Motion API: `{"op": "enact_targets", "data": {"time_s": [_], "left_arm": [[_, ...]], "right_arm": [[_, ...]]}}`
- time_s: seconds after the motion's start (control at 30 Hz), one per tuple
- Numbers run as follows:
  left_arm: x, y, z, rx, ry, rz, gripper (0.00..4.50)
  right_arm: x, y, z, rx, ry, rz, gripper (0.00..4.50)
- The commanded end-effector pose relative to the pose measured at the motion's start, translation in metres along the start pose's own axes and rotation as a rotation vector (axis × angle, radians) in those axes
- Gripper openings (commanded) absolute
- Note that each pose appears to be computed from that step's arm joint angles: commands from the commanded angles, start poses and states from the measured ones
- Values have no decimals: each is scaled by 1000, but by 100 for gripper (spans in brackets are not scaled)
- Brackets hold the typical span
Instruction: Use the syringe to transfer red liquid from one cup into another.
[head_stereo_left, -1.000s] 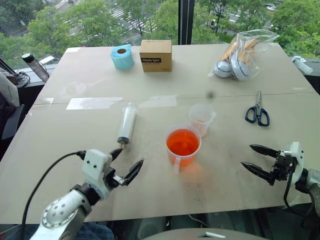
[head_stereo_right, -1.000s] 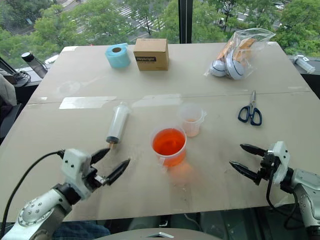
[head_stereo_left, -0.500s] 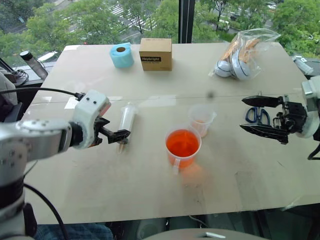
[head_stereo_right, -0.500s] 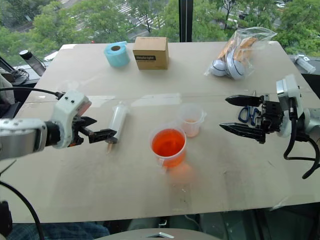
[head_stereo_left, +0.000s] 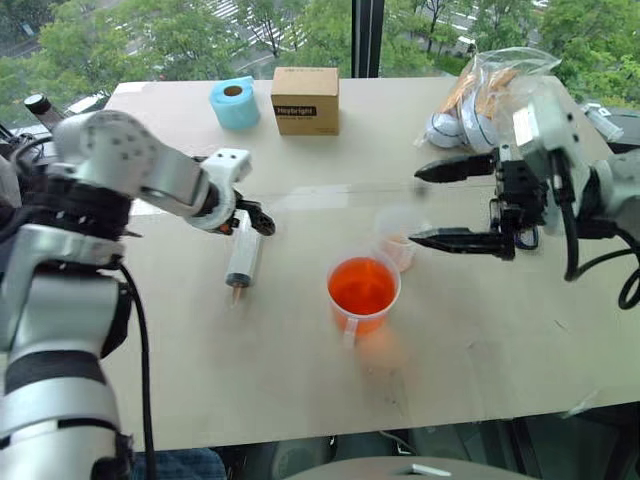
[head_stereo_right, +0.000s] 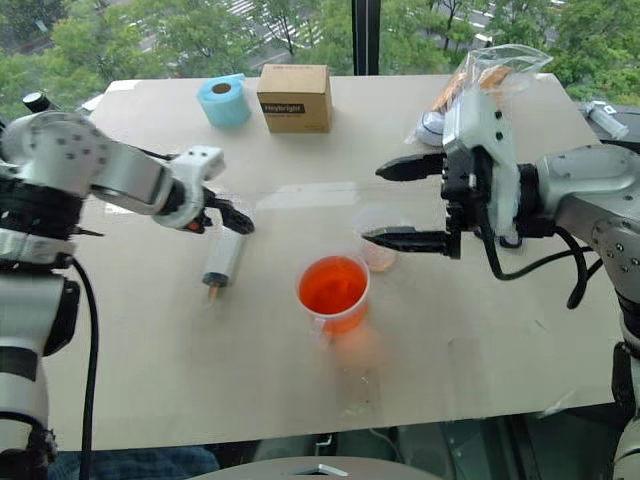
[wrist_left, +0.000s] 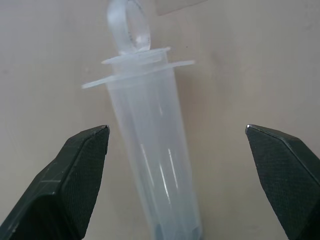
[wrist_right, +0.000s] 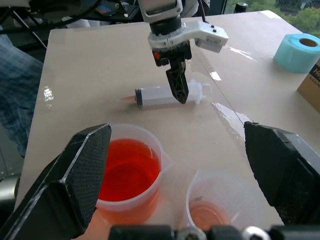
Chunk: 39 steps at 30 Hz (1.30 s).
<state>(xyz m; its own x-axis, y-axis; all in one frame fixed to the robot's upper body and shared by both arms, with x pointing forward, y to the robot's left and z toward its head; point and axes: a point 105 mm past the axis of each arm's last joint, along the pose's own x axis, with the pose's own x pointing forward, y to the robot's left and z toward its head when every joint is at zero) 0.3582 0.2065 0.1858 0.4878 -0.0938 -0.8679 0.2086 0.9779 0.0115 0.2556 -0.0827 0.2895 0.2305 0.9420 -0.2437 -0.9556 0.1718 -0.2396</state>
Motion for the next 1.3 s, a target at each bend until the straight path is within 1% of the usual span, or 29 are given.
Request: {"op": "enact_targets", "data": {"time_s": [0.03,0.17,0.4,0.77,1.03,1.07,1.1,1.13,1.17,1.23,1.27,1.3], "left_arm": [[-8,9,9,-35,-2,38,444],[-6,10,11,-33,17,60,444],[-2,9,13,-40,45,68,444],[13,9,8,-111,126,102,444],[21,19,-1,-164,171,152,444],[20,21,0,-177,166,161,406],[19,22,0,-190,163,164,391],[19,23,1,-200,161,166,350],[19,24,1,-209,162,167,319],[21,23,-1,-224,173,161,220],[21,23,-2,-230,176,157,160],[21,23,-2,-239,177,151,145]], "right_arm": [[3,4,13,28,5,12,450],[7,4,17,77,17,9,450],[13,0,19,88,2,-20,450],[15,-11,14,46,-7,-79,450],[13,-13,10,35,-3,-111,450],[12,-14,9,36,0,-121,450],[11,-15,8,36,2,-125,450],[10,-15,8,35,3,-127,450],[10,-15,8,35,4,-129,450],[9,-16,8,34,3,-134,450],[9,-17,9,33,1,-138,450],[9,-18,9,34,-2,-144,450]]}}
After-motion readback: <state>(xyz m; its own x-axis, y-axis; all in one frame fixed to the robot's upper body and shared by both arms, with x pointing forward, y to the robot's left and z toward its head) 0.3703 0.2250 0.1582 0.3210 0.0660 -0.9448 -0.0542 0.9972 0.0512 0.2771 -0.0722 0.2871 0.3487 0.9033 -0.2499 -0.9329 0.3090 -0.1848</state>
